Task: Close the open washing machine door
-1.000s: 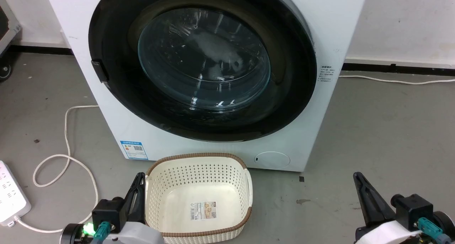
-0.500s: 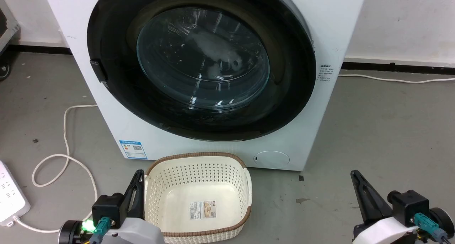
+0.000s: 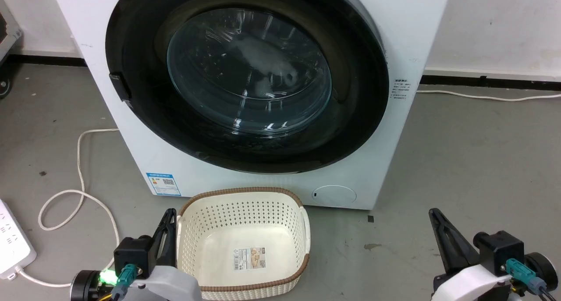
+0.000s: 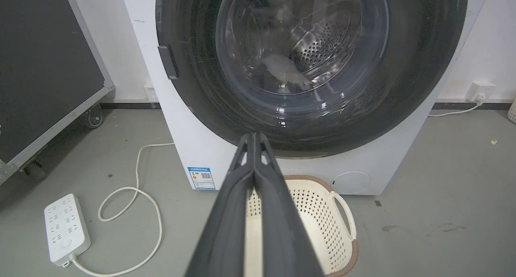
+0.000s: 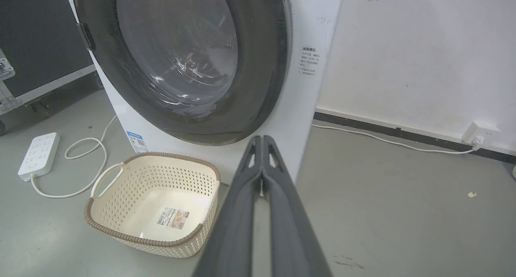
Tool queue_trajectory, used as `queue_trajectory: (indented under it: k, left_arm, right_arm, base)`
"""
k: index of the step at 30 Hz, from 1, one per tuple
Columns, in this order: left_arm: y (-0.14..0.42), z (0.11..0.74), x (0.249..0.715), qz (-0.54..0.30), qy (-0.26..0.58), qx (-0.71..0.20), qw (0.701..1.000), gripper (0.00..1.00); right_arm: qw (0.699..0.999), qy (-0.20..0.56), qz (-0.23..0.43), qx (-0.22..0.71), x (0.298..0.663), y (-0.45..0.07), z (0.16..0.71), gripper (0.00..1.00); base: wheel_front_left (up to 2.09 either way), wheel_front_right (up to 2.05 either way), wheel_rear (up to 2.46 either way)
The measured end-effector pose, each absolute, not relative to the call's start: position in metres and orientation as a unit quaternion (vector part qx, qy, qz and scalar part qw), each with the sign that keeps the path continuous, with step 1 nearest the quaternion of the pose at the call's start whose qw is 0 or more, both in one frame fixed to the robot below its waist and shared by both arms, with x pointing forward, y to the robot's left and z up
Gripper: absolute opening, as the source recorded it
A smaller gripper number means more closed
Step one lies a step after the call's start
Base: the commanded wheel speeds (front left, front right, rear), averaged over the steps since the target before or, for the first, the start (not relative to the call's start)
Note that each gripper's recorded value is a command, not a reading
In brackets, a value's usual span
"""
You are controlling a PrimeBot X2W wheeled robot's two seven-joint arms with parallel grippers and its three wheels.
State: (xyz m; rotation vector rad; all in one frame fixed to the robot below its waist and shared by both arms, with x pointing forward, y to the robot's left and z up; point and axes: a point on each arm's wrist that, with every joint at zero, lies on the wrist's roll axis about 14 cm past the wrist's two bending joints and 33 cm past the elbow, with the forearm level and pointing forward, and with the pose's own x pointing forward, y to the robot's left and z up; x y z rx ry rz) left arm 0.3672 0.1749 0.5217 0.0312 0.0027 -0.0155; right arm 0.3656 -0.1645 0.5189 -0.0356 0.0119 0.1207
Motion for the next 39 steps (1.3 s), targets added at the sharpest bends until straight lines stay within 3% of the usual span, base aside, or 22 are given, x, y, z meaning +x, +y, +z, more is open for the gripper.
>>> queue_trajectory:
  k: [39]
  left_arm:
    - [0.1776, 0.5216, 0.3693, -0.001, 0.009, 0.024, 1.000, 0.00]
  right_arm:
    - [0.998, 0.011, 0.065, -0.024, 0.3684, -0.1609, 0.5208, 0.00]
  base:
    - [0.00, 0.00, 0.00]
